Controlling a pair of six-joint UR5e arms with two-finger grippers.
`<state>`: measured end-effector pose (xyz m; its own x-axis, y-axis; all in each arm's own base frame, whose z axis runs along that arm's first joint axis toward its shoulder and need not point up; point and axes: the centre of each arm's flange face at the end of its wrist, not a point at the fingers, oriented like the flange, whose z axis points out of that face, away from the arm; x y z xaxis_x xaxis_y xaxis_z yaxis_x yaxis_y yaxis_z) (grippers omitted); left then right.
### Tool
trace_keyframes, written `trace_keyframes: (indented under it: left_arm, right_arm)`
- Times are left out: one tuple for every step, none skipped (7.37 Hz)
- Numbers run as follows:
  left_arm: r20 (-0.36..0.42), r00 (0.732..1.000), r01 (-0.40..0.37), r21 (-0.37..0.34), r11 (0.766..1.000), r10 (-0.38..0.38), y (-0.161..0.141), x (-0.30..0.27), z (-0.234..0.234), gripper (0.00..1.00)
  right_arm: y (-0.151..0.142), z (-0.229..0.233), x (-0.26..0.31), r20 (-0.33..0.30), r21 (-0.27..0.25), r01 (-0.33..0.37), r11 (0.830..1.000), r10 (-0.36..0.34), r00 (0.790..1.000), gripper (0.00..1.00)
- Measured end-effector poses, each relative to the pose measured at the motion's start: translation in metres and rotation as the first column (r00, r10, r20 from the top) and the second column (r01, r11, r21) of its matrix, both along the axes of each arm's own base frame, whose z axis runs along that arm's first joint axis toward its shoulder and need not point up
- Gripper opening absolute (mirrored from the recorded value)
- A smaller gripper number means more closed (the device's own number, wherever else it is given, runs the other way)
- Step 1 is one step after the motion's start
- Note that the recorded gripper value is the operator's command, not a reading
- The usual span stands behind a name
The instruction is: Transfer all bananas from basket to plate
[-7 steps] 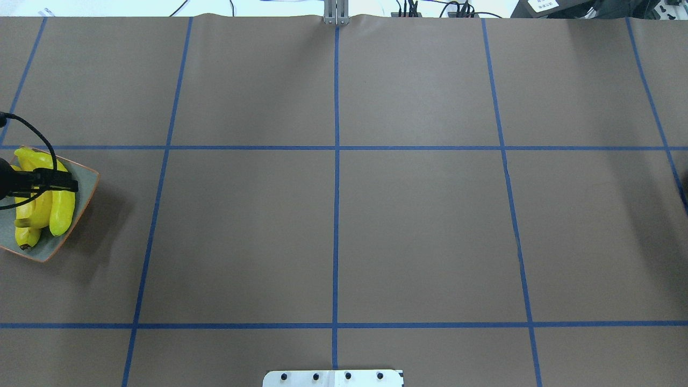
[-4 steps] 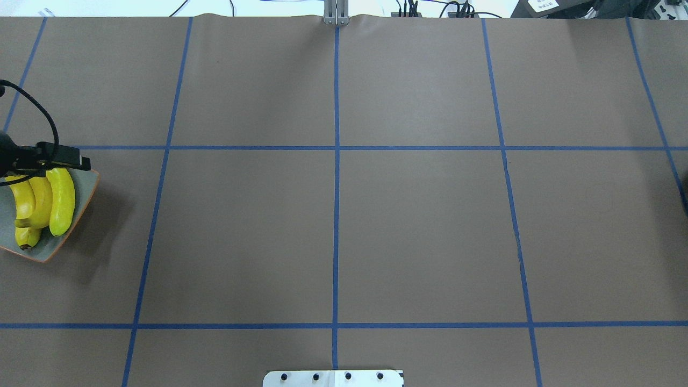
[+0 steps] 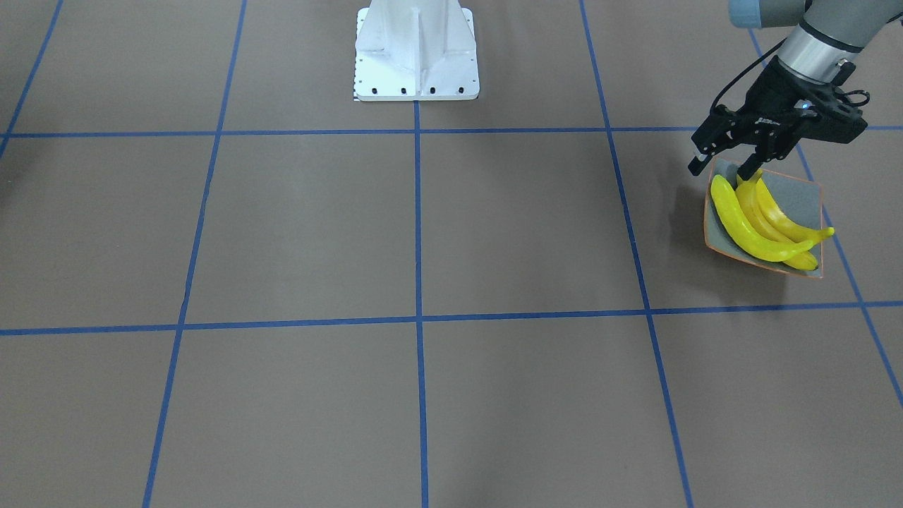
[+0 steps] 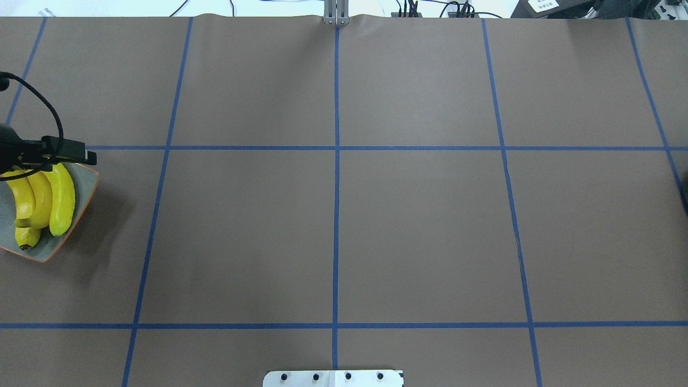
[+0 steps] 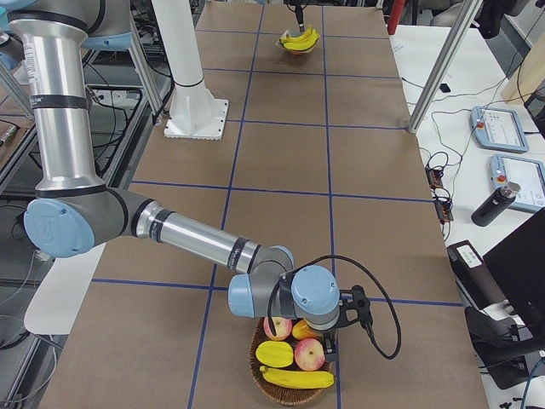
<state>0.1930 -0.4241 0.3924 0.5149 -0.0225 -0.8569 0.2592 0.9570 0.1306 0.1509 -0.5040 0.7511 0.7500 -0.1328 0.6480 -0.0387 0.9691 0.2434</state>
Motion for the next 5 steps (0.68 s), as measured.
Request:
trace_keyframes:
  left_arm:
    - [-0.001,1.000,0.002,0.003,1.000,-0.002,-0.001,0.000,-0.001,1.00]
    - [-0.001,1.000,0.004,0.004,1.000,-0.004,-0.001,0.000,-0.002,1.00]
    - [-0.001,1.000,0.005,0.005,1.000,-0.005,-0.001,-0.001,-0.002,1.00]
    - [-0.002,1.000,0.006,0.007,1.000,-0.006,-0.001,-0.001,-0.003,1.00]
    - [-0.002,1.000,0.005,0.008,1.000,-0.005,-0.001,0.000,-0.003,1.00]
  right_arm:
    - [-0.003,0.007,0.005,-0.029,-0.038,-0.058,0.998,0.056,0.998,0.98]
    - [-0.004,0.022,0.009,-0.059,-0.052,-0.118,0.992,0.115,0.992,0.98]
    - [-0.003,0.044,0.012,-0.091,-0.047,-0.171,0.984,0.167,0.982,0.97]
    - [-0.001,0.063,0.014,-0.118,-0.039,-0.217,0.975,0.211,0.970,0.97]
    - [0.000,0.075,0.015,-0.129,-0.042,-0.259,0.965,0.252,0.959,0.97]
